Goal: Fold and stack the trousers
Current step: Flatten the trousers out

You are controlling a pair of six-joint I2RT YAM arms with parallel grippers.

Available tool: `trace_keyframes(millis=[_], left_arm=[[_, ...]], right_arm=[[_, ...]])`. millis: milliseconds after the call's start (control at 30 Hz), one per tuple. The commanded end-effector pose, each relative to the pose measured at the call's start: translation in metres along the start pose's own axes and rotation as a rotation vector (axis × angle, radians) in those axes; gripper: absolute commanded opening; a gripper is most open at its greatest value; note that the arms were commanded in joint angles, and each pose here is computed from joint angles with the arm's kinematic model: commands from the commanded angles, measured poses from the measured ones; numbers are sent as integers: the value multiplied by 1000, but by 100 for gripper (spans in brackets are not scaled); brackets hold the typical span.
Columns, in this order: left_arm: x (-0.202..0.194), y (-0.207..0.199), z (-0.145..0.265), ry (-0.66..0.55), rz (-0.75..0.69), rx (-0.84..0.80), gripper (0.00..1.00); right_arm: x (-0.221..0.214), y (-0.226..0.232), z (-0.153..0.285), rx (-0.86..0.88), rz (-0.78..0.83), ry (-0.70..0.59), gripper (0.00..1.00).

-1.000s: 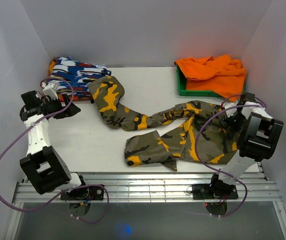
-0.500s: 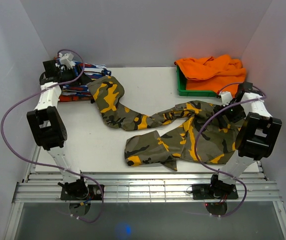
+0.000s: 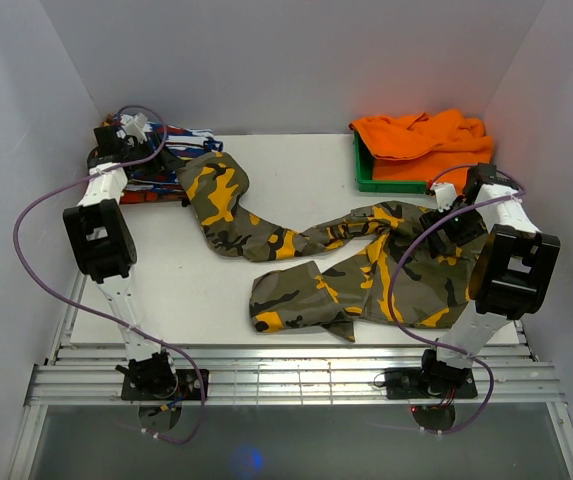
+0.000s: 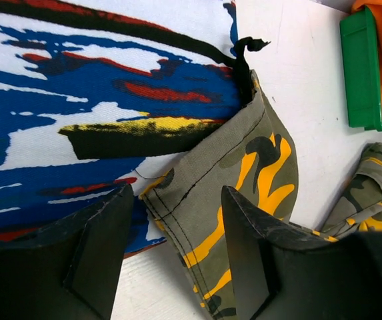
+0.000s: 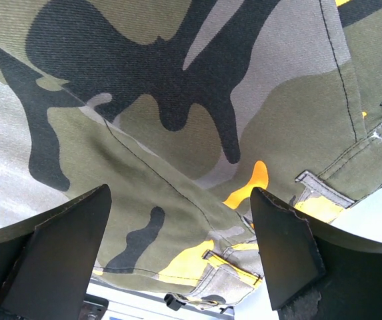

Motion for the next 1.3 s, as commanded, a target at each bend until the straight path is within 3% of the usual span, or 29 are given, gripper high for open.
trace_keyframes(millis=[0, 200, 533, 633, 667, 800, 1000, 1133, 1200, 1267], left_arm=[[15, -21, 1, -27, -11, -69, 65], [9, -26, -1, -19, 3, -103, 58], [10, -28, 0, -24, -1, -105, 30], [10, -27, 0, -20, -7, -99, 11], [9, -28, 1, -16, -2, -99, 0], [17, -45, 21, -29, -36, -105, 0], [29, -67, 109, -91, -95, -77, 0], [4, -36, 174, -116, -76, 45, 0], [-9, -31, 195, -102, -138, 71, 0], [-40, -16, 206, -41, -100, 87, 0]], right_arm=[[-1, 1, -1, -9, -5, 2, 90], [3, -4, -1, -19, -6, 1, 90], [2, -5, -4, -18, -11, 9, 90], [1, -5, -3, -24, -7, 7, 90], [1, -5, -2, -28, -5, 7, 90], [0, -8, -3, -42, 5, 12, 90], [-21, -24, -20, -142, 16, 87, 92], [-32, -28, -32, -155, 10, 127, 92], [-35, -29, -34, -157, 8, 137, 92], [-36, -30, -36, -163, 9, 146, 92]])
Point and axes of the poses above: each gripper's point midway between its finger pads, its own z axis back along the fingers, its own y axis along the line the jaws close on, x = y × z, the point moved 2 cm from there along z, back along the fingers, and after that the axes turned 1 degree about -z, right-handed, at the moved point
